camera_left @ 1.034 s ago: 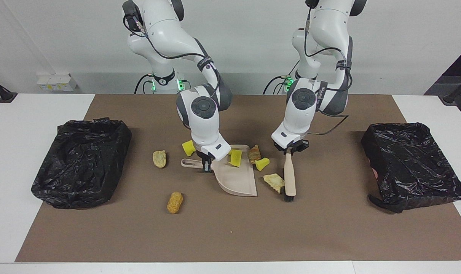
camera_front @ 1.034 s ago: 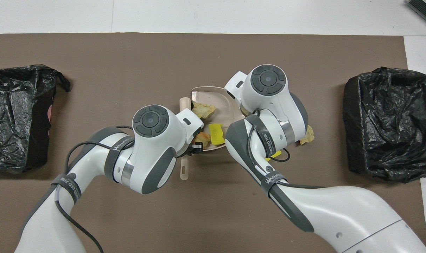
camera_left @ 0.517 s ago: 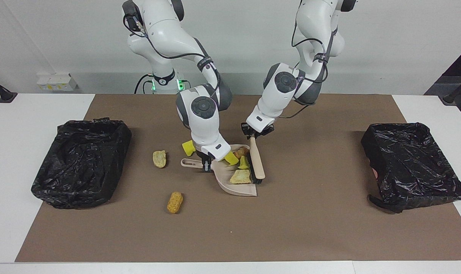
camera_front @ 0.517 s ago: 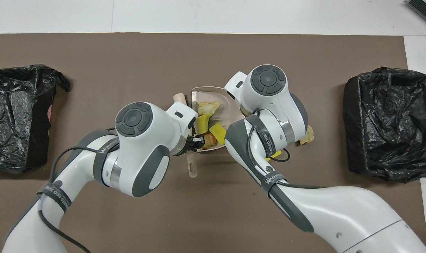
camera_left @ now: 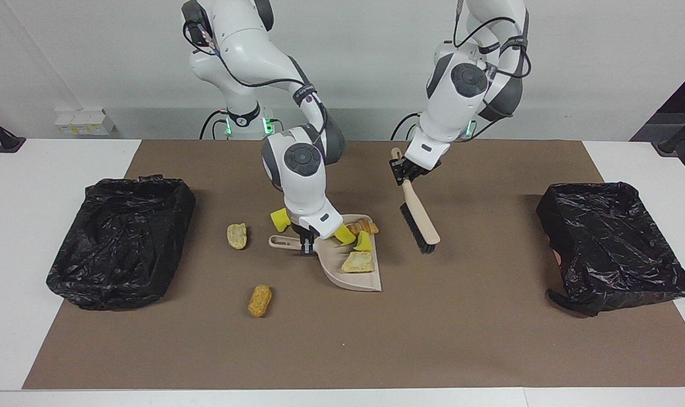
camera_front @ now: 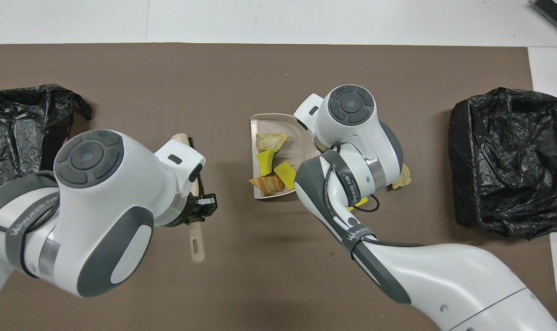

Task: Sweep and dump trash in bin

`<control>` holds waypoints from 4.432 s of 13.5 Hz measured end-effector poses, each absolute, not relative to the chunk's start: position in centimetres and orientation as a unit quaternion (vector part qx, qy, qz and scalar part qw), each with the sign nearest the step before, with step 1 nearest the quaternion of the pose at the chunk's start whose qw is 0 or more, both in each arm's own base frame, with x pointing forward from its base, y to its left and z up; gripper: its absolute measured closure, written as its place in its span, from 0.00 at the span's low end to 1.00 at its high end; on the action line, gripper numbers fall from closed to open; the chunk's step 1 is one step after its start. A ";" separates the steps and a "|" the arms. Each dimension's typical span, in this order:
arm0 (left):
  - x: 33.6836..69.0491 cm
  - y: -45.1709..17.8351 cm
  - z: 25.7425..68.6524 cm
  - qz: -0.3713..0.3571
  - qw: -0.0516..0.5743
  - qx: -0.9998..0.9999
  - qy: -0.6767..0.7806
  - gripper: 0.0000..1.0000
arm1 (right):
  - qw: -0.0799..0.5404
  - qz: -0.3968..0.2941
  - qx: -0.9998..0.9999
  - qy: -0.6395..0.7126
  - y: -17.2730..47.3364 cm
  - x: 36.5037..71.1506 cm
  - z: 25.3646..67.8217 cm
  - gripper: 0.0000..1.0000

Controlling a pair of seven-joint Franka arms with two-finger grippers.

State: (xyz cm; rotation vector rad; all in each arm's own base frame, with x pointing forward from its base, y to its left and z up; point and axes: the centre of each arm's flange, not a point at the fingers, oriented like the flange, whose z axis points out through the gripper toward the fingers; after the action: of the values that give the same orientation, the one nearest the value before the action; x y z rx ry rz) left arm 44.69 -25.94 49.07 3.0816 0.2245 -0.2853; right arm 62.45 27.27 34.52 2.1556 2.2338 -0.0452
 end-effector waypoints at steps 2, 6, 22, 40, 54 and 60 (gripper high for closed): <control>41.6 -26.6 47.2 -0.087 0.015 0.996 0.033 0.74 | 0.018 -0.014 0.693 0.720 27.0 62.6 34.5 0.68; 33.2 -30.0 40.5 -0.087 -0.005 0.996 -0.023 0.74 | 0.024 -0.002 0.700 0.714 24.0 63.8 36.4 0.68; 32.5 -31.2 33.7 -0.057 0.008 0.998 0.020 0.55 | 0.030 0.047 0.755 0.654 -2.8 63.9 51.3 0.68; 51.4 -7.0 45.9 0.001 0.015 0.999 0.038 0.00 | 0.094 -0.059 0.765 0.634 -29.0 54.2 52.3 0.68; 51.5 -3.6 62.7 0.011 0.010 1.000 0.003 0.00 | 0.321 -0.282 0.729 0.535 -14.2 57.0 51.9 0.68; 50.9 -3.7 64.3 0.025 0.011 1.000 0.002 0.00 | 0.380 -0.323 0.689 0.526 -13.1 57.0 54.2 0.68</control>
State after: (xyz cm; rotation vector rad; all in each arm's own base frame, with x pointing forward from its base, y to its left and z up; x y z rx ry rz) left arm 50.92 -3.66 64.31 3.1188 0.0070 0.0791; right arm 57.02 -13.07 54.25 1.7592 1.3439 -0.8252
